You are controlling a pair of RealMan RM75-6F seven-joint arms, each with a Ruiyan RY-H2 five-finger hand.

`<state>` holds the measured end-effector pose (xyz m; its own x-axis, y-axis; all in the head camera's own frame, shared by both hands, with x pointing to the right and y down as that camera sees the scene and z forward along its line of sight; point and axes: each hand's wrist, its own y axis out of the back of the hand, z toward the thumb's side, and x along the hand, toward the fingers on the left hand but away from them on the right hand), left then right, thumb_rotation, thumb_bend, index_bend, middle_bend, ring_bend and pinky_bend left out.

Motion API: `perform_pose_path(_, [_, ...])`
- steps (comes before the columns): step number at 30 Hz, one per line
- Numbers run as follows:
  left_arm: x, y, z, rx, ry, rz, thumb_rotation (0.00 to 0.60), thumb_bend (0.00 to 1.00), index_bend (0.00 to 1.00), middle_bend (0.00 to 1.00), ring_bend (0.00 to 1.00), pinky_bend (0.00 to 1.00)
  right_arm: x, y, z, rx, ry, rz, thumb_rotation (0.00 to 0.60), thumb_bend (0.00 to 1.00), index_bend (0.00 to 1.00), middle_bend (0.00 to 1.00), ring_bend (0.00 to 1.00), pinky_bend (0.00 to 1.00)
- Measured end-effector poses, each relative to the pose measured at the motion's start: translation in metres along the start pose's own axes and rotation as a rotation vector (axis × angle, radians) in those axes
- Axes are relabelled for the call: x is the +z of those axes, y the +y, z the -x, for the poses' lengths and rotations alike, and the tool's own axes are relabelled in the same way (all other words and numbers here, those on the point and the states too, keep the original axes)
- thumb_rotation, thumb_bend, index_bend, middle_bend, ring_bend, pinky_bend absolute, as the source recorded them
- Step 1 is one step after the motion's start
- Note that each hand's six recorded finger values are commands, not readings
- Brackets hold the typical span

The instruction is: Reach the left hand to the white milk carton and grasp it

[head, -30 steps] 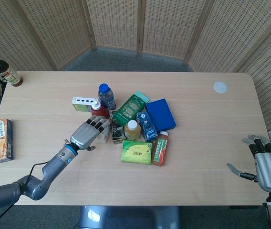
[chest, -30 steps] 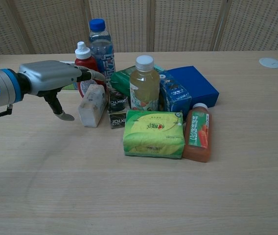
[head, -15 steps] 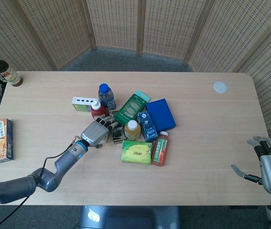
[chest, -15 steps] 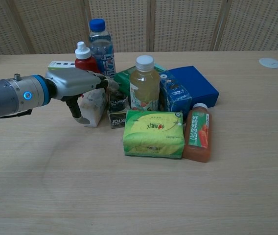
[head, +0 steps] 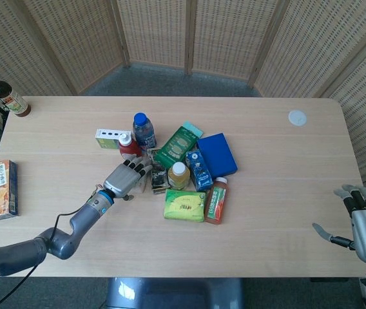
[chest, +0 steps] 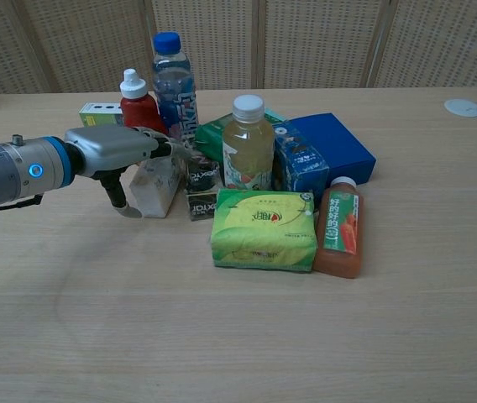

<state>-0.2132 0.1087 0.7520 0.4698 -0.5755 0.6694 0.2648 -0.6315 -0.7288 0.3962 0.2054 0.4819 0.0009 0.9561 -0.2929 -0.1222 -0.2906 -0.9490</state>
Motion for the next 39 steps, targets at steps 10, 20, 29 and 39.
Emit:
perform_pose_path(10, [0.000,-0.006,-0.002,0.000,0.010,0.034,0.600,0.24,0.24,0.13,0.11,0.05,0.002,0.003,0.003,-0.009,0.007,0.000,0.270,0.17,0.29,0.27,0.21,0.00])
perform_pose_path(20, [0.010,0.003,-0.005,0.080,-0.016,0.063,0.600,0.26,0.62,0.47,0.52,0.53,0.001,-0.001,0.002,-0.005,0.007,0.007,0.270,0.17,0.29,0.27,0.21,0.00])
perform_pose_path(29, [0.008,0.011,-0.002,0.120,-0.018,0.117,0.600,0.26,0.67,0.56,0.57,0.61,0.002,0.002,0.004,-0.014,0.011,0.007,0.271,0.17,0.29,0.27,0.21,0.00])
perform_pose_path(39, [0.003,0.056,0.020,0.213,-0.043,0.198,0.600,0.26,0.64,0.55,0.57,0.61,0.003,-0.007,0.004,0.002,0.015,0.027,0.270,0.17,0.29,0.27,0.21,0.00])
